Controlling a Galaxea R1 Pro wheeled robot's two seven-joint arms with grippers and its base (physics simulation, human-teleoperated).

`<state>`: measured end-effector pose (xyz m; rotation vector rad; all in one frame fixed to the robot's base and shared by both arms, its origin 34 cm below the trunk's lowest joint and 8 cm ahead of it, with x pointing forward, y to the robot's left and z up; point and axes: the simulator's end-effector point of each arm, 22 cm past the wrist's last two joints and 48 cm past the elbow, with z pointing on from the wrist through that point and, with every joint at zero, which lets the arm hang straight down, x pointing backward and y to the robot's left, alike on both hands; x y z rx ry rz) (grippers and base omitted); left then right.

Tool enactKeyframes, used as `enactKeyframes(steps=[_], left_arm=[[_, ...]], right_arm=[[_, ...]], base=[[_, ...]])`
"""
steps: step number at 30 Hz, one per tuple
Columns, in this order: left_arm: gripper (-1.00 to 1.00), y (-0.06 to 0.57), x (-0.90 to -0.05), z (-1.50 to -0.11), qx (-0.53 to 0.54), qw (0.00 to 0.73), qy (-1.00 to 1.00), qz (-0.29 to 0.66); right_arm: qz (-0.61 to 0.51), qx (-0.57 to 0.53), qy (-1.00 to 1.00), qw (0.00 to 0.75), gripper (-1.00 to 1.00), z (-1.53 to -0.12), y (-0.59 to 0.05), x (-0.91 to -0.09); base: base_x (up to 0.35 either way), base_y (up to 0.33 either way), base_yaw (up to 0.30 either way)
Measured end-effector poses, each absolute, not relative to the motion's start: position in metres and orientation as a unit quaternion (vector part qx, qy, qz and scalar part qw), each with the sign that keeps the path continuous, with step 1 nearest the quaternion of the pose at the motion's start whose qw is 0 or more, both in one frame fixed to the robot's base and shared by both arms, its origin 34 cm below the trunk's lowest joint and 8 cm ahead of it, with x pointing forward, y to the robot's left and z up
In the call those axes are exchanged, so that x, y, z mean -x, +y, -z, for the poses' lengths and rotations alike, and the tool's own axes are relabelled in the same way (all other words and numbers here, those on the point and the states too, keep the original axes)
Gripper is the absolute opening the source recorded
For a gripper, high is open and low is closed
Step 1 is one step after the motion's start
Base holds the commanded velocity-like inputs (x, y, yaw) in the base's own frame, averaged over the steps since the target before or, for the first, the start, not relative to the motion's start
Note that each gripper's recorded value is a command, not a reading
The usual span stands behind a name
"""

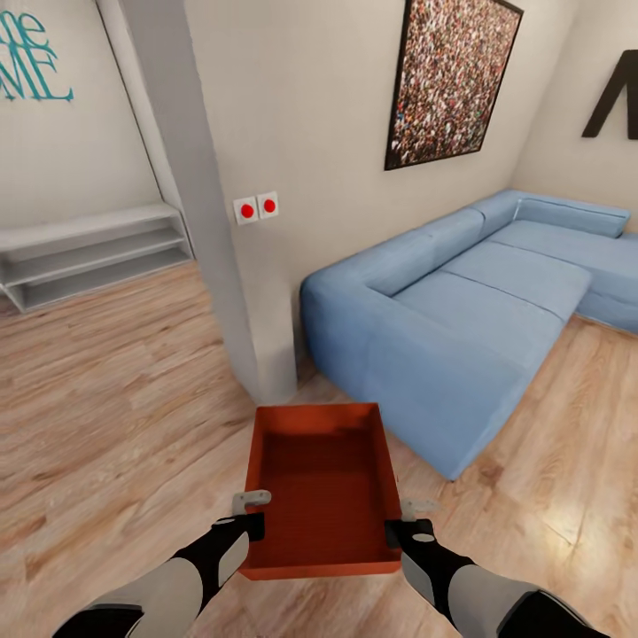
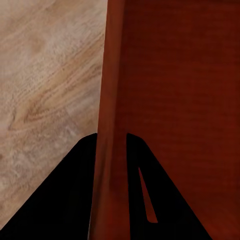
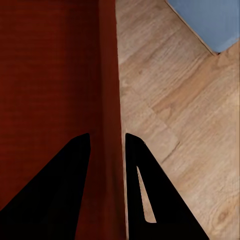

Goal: Move the two storage containers from the living room to the garage. In the garage, place one container on the floor and stack the other container on top of it (either order is fine).

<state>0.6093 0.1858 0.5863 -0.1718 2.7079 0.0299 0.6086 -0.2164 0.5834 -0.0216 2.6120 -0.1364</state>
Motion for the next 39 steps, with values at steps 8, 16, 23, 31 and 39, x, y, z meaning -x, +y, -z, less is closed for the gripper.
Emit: enactKeyframes(steps=[8,16,23,31,39], left_arm=[[-1.00,0.1859,-0.6094,-0.5864,0.062,0.213,0.975,-0.011],[-1.00,0.1863,-0.6094,-0.5863,0.062,0.213,0.975,-0.011],[-1.00,0.1862,-0.6090,-0.5861,0.062,0.213,0.975,-0.011],[-1.00,0.1864,-0.6091,-0.5861,0.062,0.213,0.975,-0.011],[-1.00,0.1865,-0.6089,-0.5860,0.062,0.212,0.975,-0.011]], right_arm=[[0.050,0.008,0.964,0.260,-1.00,-0.5834,-0.2163,-0.6087],[0.050,0.008,0.964,0.260,-1.00,-0.5835,-0.2159,-0.6088],[0.051,0.008,0.964,0.260,-1.00,-0.5834,-0.2160,-0.6086],[0.050,0.008,0.964,0.260,-1.00,-0.5835,-0.2159,-0.6088],[0.051,0.008,0.964,0.260,-1.00,-0.5833,-0.2158,-0.6084]], base=[[0.000,0.000,0.300],[0.000,0.000,0.300],[0.000,0.000,0.300],[0.000,0.000,0.300],[0.000,0.000,0.300]])
